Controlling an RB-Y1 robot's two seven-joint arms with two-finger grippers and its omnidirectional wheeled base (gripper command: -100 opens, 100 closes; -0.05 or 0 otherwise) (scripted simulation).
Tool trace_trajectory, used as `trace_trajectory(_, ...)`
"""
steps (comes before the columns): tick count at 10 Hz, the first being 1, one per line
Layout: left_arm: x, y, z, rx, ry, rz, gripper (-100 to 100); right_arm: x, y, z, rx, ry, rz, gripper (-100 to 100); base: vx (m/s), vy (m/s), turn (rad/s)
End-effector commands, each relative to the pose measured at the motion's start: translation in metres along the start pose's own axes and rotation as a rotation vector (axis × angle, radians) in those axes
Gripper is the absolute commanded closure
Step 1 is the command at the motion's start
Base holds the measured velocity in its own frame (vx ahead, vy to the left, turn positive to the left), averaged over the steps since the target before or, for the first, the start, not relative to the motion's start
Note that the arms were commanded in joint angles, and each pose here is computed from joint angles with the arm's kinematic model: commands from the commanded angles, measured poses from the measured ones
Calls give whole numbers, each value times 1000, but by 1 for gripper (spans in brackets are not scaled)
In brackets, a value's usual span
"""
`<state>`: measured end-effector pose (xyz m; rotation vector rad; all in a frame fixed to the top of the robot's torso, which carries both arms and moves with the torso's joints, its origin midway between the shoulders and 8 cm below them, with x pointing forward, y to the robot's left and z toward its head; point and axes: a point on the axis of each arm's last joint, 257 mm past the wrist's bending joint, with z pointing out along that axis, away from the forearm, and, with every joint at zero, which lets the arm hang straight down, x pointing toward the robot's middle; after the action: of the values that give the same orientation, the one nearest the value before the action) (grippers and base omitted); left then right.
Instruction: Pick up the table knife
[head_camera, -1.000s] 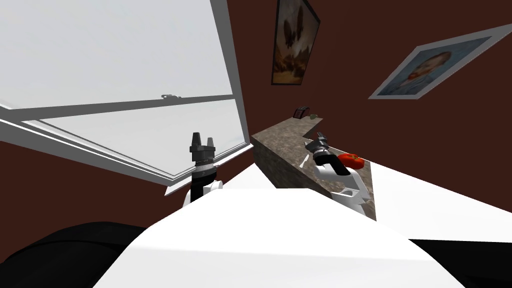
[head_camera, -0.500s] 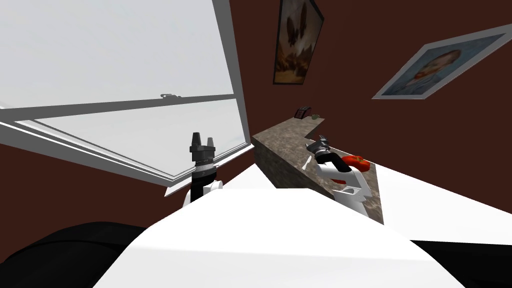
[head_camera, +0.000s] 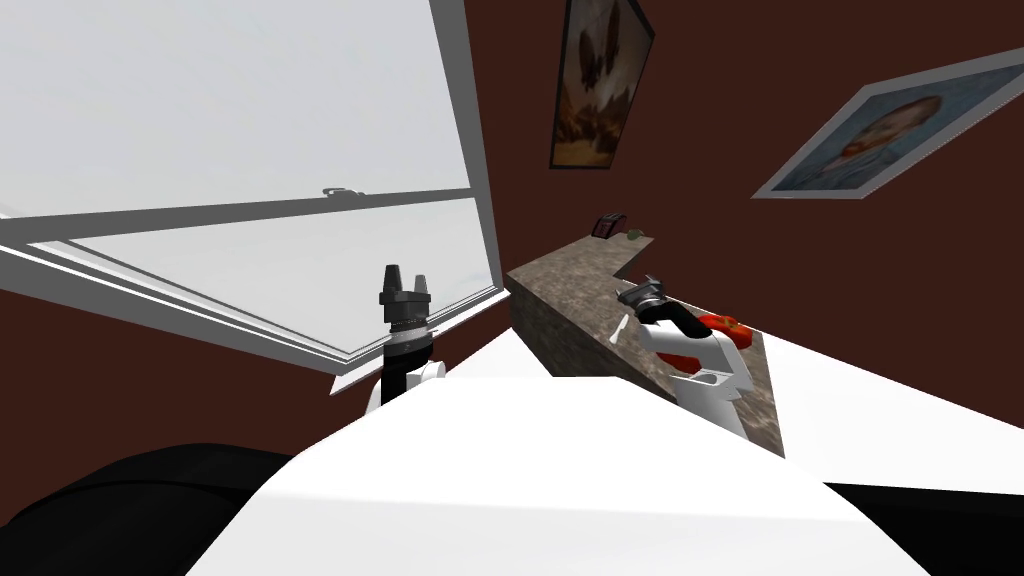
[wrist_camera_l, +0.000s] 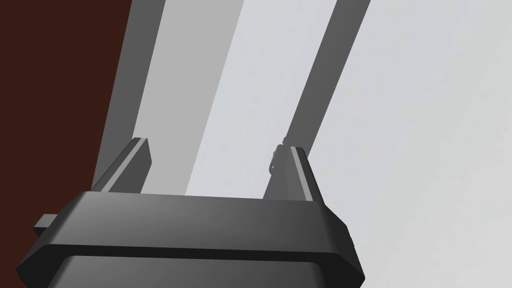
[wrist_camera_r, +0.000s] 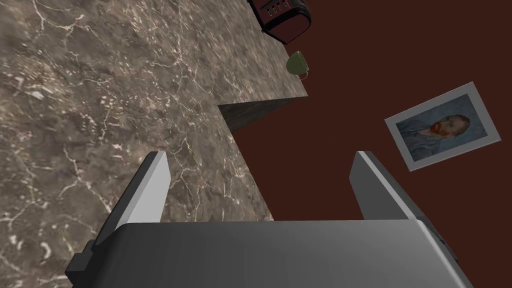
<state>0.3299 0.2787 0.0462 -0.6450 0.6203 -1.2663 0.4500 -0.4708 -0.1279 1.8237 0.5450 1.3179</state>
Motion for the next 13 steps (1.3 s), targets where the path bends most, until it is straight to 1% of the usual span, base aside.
trace_trajectory(1,0,0,0,0,0,0,0,-18,3,6,18,-52,65,-100,51,30,22)
trace_trajectory(2,0,0,0,0,0,0,0,-24,-2,6,34,-74,94,-100,45,29,11)
trace_trajectory(3,0,0,0,0,0,0,0,-28,-6,5,47,-93,99,-100,23,9,3)
trace_trajectory(4,0,0,0,0,0,0,0,-39,0,9,48,-122,156,-100,32,15,20)
trace_trajectory(5,0,0,0,0,0,0,0,-44,-4,8,62,-144,179,-100,36,17,9)
trace_trajectory(6,0,0,0,0,0,0,0,-48,-8,8,74,-162,179,-100,23,7,-3)
trace_trajectory(7,0,0,0,0,0,0,0,-60,-4,10,78,-198,240,-100,43,14,16)
trace_trajectory(8,0,0,0,0,0,0,0,-65,-9,9,93,-224,258,-100,42,16,9)
trace_trajectory(9,0,0,0,0,0,0,0,-67,-11,8,99,-232,258,-100,19,9,-4)
trace_trajectory(10,0,0,0,0,0,0,0,-79,-8,10,101,-268,320,-100,32,13,10)
trace_trajectory(12,0,0,0,0,0,0,0,-86,-15,7,121,-304,337,-100,32,10,3)
trace_trajectory(13,0,0,0,0,0,0,0,-98,-13,9,124,-343,401,-100,41,13,6)
